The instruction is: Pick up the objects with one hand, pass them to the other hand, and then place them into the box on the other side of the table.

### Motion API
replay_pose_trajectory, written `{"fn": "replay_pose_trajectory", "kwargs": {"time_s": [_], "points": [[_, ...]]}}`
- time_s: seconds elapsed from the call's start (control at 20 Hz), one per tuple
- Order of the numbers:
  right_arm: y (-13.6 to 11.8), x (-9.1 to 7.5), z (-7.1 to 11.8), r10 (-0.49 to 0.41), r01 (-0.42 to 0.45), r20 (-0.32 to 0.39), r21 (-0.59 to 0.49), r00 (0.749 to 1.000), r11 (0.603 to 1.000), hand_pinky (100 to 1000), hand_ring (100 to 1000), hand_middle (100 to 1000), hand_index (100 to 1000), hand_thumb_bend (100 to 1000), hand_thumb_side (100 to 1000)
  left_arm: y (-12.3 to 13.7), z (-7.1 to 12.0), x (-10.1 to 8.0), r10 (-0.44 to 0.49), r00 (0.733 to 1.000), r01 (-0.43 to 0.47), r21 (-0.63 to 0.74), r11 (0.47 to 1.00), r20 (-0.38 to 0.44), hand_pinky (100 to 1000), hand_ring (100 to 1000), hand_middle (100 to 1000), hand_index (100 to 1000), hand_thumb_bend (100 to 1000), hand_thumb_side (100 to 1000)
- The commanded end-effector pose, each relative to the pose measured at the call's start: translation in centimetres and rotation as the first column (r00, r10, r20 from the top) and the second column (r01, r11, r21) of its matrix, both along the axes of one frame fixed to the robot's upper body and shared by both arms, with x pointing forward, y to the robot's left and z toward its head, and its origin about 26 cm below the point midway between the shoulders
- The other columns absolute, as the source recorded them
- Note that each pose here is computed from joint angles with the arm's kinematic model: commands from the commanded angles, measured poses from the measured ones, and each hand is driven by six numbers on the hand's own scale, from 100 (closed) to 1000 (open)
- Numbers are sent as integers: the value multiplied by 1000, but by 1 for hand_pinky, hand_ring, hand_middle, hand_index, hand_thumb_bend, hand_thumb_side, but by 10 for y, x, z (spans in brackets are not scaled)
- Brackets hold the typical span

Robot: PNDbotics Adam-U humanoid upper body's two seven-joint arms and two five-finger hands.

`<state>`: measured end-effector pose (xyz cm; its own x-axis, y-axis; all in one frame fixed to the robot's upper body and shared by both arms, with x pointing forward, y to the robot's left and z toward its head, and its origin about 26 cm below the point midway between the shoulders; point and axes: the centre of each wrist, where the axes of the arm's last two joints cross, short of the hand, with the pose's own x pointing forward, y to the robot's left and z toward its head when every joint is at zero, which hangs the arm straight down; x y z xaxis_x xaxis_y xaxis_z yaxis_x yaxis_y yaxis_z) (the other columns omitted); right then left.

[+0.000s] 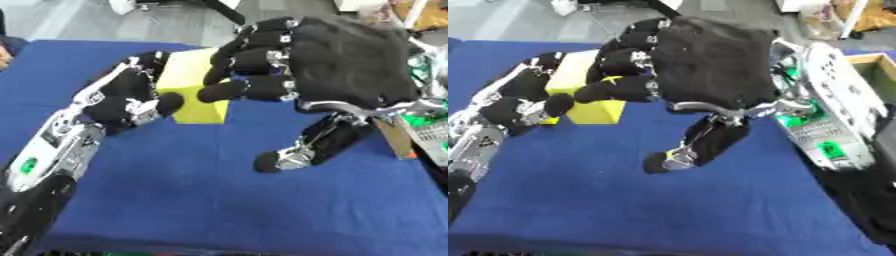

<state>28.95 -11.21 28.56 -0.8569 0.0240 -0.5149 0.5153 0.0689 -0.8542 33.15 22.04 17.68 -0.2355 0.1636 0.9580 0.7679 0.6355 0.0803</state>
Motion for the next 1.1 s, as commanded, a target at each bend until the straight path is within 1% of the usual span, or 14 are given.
{"fn": "replay_pose_trajectory", "kwargs": {"time_s": [0.05, 0.2, 0.25, 0.35, 0.5, 0.6, 0.85, 1.1], "points": [[-1, -4, 8, -11, 10, 43, 19, 999, 1000, 752, 834, 784, 916, 540, 428, 6, 16, -1, 17, 998, -18, 12, 1000, 63, 903, 688, 554, 642, 443, 100], [-2, -4, 9, -19, 18, 54, 24, 998, 1000, 753, 834, 785, 917, 542, 429, 7, 15, -1, 23, 998, -24, 14, 1000, 59, 891, 676, 553, 642, 434, 100], [-2, -4, 9, -21, 19, 58, 25, 998, 999, 754, 835, 785, 915, 543, 430, 7, 14, 0, 20, 999, -21, 17, 1000, 49, 869, 660, 556, 647, 435, 100], [-2, -4, 9, -24, 22, 65, 30, 998, 999, 752, 831, 784, 909, 541, 435, 8, 11, 1, 6, 1000, -7, 25, 1000, 18, 857, 657, 559, 651, 437, 100], [-1, -4, 8, -38, 35, 74, 37, 997, 999, 751, 832, 785, 911, 532, 435, 8, 7, 3, -27, 999, 28, 31, 999, -31, 866, 656, 559, 653, 443, 103], [-1, -4, 8, -53, 50, 84, 47, 995, 998, 751, 831, 785, 901, 524, 436, 9, 7, 3, -49, 998, 51, 34, 998, -51, 882, 661, 559, 652, 431, 111], [1, -5, 7, -87, 81, 100, 64, 991, 995, 753, 826, 783, 906, 513, 436, 11, 7, 5, -68, 995, 72, 63, 995, -73, 877, 664, 558, 652, 412, 116], [4, -5, 5, -125, 118, 110, 64, 986, 991, 757, 829, 784, 911, 506, 436, 11, 8, 5, -84, 994, 91, 102, 991, -74, 878, 665, 557, 651, 404, 119]]}}
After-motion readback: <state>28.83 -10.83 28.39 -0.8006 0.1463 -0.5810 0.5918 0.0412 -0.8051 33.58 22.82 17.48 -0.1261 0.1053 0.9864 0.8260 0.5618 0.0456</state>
